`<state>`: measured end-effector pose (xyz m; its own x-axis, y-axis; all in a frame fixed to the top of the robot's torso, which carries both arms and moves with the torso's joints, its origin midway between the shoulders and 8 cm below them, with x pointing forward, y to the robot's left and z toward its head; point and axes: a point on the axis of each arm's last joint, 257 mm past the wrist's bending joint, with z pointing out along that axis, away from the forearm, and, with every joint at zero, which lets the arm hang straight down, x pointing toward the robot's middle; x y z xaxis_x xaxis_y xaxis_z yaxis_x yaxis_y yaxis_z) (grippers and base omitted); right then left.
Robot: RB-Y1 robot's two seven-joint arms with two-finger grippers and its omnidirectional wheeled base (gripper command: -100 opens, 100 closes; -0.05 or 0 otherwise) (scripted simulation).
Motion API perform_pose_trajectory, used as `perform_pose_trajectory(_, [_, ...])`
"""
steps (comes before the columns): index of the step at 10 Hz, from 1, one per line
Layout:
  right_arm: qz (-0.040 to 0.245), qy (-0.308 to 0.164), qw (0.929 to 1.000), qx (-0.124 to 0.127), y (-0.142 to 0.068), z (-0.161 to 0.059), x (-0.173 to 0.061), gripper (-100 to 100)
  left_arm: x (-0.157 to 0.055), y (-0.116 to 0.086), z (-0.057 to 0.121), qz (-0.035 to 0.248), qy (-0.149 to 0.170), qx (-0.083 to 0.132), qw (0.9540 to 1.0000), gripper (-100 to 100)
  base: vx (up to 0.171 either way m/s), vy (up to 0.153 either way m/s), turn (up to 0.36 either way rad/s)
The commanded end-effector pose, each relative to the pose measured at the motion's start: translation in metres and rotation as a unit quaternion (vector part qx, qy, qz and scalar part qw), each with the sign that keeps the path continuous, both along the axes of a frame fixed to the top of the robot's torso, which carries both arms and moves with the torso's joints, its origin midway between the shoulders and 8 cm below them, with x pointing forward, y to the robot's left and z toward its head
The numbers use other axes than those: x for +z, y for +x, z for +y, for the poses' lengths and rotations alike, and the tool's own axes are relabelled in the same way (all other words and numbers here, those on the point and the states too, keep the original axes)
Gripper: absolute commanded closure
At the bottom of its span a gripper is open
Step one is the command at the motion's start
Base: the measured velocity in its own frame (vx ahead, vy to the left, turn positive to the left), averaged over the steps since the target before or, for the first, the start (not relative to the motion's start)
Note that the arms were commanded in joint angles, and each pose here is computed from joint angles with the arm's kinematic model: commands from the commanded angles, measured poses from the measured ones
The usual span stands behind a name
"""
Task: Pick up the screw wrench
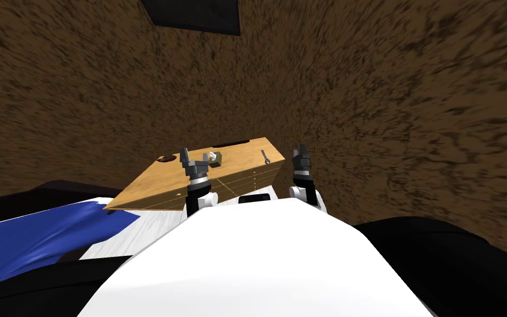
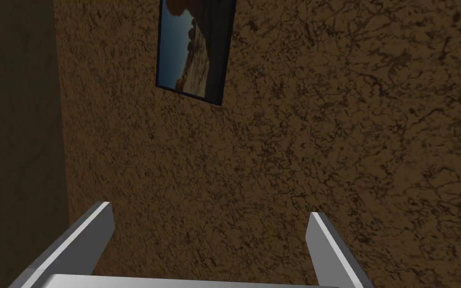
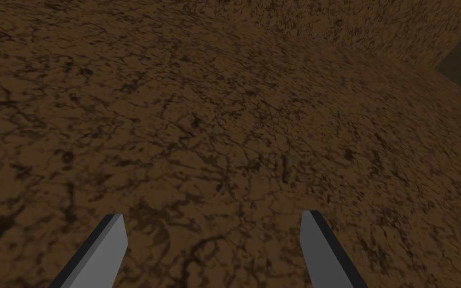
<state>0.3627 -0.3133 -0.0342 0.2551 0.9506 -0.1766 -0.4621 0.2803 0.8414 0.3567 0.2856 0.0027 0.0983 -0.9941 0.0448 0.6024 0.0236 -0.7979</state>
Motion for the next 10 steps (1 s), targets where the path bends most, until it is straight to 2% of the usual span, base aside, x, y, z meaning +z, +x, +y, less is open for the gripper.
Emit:
perform_pose_trajectory(1, [0.025,-0.032,0.9991,-0.012,-0.005,-0.007,-0.014,-100,0.0,0.0,0.0,0.0,0.0,0.0,1.0,0,-0.009,0.005,0.224])
perform_pose_trajectory(3, [0.06,-0.073,0.995,-0.03,-0.013,-0.018,-0.034,-100,0.0,0.0,0.0,0.0,0.0,0.0,1.0,0,-0.018,0.001,0.213])
perform_pose_trajectory(5, [0.101,-0.127,0.9854,-0.053,-0.024,-0.032,-0.057,-100,0.0,0.0,0.0,0.0,0.0,0.0,1.0,0,-0.021,0.003,0.268])
perform_pose_trajectory(6, [0.107,-0.127,0.9847,-0.054,-0.027,-0.033,-0.061,-100,0.0,0.0,0.0,0.0,0.0,0.0,1.0,0,-0.014,0.0,0.101])
perform_pose_trajectory(7, [0.131,-0.157,0.9766,-0.066,-0.034,-0.041,-0.074,-100,0.0,0.0,0.0,0.0,0.0,0.0,1.0,0,-0.01,0.008,0.24])
perform_pose_trajectory(8, [0.134,-0.157,0.9761,-0.067,-0.036,-0.042,-0.076,-100,0.0,0.0,0.0,0.0,0.0,0.0,1.0,0,-0.007,0.002,0.107])
perform_pose_trajectory(10, [0.184,-0.225,0.9528,-0.089,-0.053,-0.06,-0.103,-100,0.0,0.0,0.0,0.0,0.0,0.0,1.0,0,-0.012,0.012,0.287])
